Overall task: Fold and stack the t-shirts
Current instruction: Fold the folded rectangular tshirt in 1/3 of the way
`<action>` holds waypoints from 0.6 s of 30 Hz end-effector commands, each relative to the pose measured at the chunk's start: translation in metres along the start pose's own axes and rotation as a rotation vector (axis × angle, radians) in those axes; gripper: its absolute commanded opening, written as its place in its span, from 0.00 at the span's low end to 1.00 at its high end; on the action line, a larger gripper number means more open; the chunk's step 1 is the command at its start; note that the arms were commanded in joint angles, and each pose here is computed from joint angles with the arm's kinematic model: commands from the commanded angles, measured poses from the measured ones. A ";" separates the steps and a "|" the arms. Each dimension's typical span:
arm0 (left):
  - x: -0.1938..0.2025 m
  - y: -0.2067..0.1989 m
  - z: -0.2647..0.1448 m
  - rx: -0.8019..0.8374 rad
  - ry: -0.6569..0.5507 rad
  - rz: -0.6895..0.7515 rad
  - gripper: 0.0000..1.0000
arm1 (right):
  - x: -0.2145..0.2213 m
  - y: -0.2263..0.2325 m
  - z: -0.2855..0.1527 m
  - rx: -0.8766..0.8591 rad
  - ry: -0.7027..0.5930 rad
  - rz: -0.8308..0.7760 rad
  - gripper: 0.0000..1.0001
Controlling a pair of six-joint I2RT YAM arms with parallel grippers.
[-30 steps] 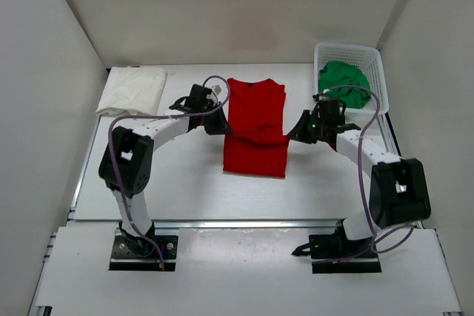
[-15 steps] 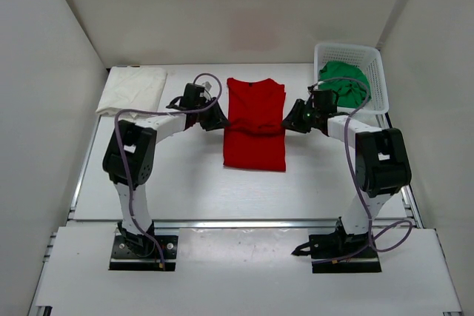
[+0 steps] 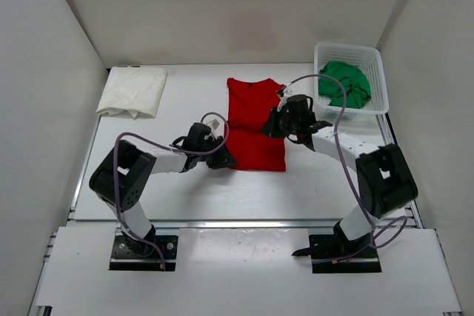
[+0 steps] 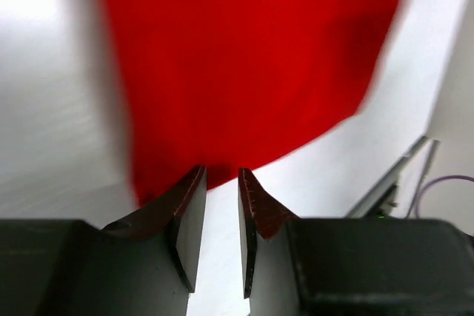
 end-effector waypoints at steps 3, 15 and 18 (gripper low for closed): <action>0.009 0.003 -0.005 0.043 -0.013 0.001 0.35 | 0.003 0.008 0.038 -0.051 0.057 -0.051 0.00; 0.022 0.003 -0.048 0.035 -0.077 0.054 0.23 | -0.027 -0.032 0.081 -0.031 0.097 0.042 0.00; 0.016 0.012 -0.057 -0.003 -0.124 0.057 0.09 | -0.038 -0.026 0.054 -0.020 0.048 0.033 0.00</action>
Point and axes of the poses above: each gripper's point midway between its finger pads, its own z axis out along the fingers, its own y axis along the line the jaws close on, x = y × z, the point moved 8 cm from there along -z, back along the fingers, and after that the axes turned 4 degrees about -z, right-handed, at the moved point
